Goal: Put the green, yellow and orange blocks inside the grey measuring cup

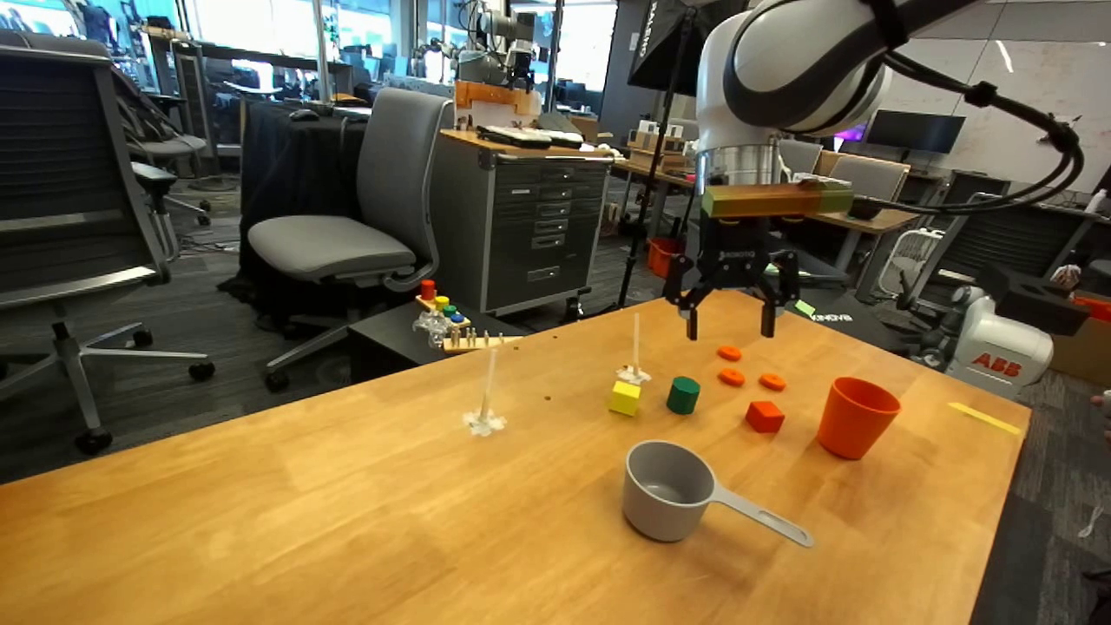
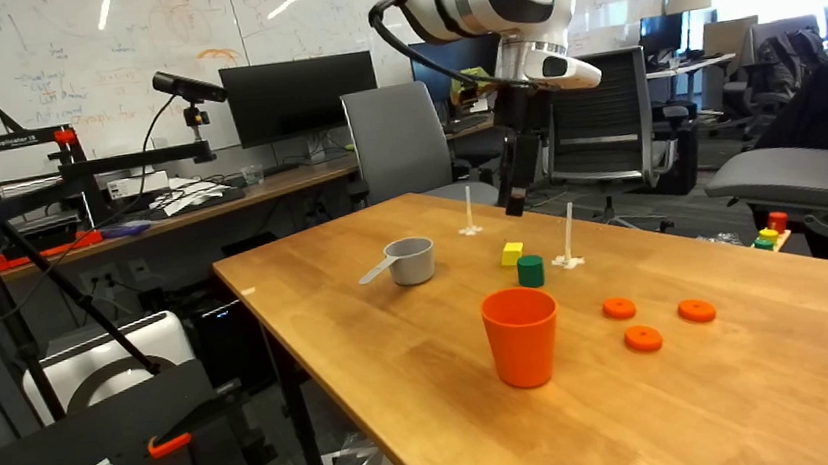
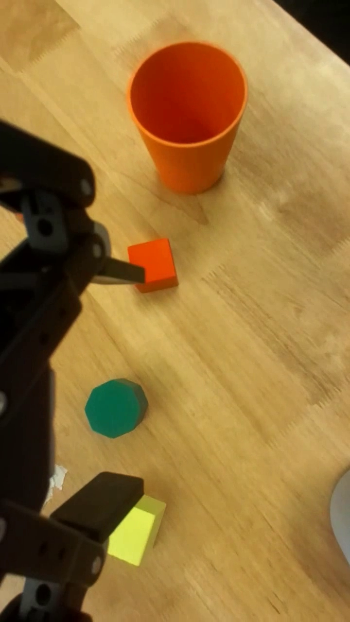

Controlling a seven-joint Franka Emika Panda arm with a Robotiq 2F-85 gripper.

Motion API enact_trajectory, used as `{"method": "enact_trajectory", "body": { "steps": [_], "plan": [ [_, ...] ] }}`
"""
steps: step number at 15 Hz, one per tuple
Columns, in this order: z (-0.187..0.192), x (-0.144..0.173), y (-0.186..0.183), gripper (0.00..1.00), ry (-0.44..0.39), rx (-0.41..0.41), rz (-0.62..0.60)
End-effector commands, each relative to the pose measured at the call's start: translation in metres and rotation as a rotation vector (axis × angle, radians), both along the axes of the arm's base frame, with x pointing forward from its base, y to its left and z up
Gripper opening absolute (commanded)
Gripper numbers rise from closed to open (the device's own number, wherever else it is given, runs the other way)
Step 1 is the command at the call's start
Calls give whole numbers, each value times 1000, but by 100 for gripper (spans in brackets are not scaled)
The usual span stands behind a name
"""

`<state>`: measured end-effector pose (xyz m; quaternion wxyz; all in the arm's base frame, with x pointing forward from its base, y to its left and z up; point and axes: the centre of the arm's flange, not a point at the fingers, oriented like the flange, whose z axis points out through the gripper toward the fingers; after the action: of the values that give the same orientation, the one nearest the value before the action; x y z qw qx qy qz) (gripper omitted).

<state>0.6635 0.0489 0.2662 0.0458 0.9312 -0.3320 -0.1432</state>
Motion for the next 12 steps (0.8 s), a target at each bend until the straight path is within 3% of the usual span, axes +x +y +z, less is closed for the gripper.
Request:
{"method": "enact_trajectory", "body": {
  "steps": [1, 5, 8, 12],
  "plan": [
    [-9, 12, -8, 100, -55, -23, -82],
    [-36, 34, -17, 100, -213, -89, -224],
    [-58, 39, -14, 100, -249, -99, -292],
    [-72, 35, 0, 100, -227, -74, -361]
  ]
}}
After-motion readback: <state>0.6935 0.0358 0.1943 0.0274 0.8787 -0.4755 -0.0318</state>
